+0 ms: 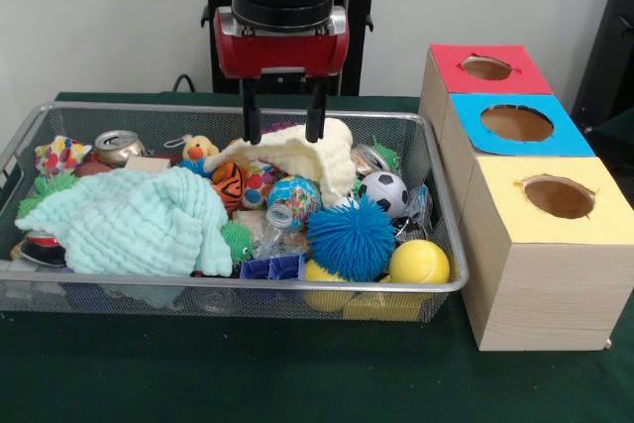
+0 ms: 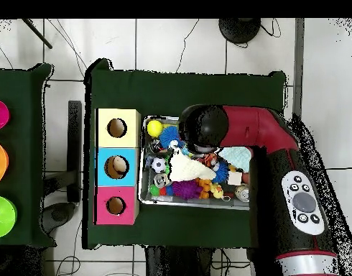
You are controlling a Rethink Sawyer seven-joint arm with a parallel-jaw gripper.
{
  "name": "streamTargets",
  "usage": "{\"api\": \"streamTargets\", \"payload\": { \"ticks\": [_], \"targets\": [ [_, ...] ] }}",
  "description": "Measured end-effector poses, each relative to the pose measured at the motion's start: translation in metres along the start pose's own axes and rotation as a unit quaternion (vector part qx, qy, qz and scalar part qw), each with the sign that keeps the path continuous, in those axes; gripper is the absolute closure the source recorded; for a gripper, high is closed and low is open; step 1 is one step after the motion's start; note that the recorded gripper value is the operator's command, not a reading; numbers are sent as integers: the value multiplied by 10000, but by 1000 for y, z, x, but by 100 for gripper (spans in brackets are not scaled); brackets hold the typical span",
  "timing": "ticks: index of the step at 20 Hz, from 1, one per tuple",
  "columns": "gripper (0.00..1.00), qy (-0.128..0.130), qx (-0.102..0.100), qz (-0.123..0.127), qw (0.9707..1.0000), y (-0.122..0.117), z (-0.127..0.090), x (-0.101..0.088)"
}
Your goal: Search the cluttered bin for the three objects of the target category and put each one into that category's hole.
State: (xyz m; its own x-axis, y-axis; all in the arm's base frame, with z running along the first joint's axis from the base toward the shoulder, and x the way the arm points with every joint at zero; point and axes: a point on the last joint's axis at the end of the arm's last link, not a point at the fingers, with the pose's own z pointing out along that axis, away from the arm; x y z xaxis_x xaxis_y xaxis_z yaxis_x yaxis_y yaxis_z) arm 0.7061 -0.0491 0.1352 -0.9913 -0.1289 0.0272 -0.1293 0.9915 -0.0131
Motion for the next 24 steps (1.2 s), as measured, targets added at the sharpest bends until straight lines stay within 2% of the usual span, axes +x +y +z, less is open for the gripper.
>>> {"api": "streamTargets", "payload": {
  "ticks": [5, 11, 20, 24],
  "targets": [
    [0, 32, -22, 65, 10000, -7, 17, -6],
    [0, 111, -63, 163, 9998, -17, 55, -8],
    [0, 173, -111, 179, 9996, -14, 108, 4],
    [0, 170, -92, 154, 9997, -10, 124, 9]
  ]
}}
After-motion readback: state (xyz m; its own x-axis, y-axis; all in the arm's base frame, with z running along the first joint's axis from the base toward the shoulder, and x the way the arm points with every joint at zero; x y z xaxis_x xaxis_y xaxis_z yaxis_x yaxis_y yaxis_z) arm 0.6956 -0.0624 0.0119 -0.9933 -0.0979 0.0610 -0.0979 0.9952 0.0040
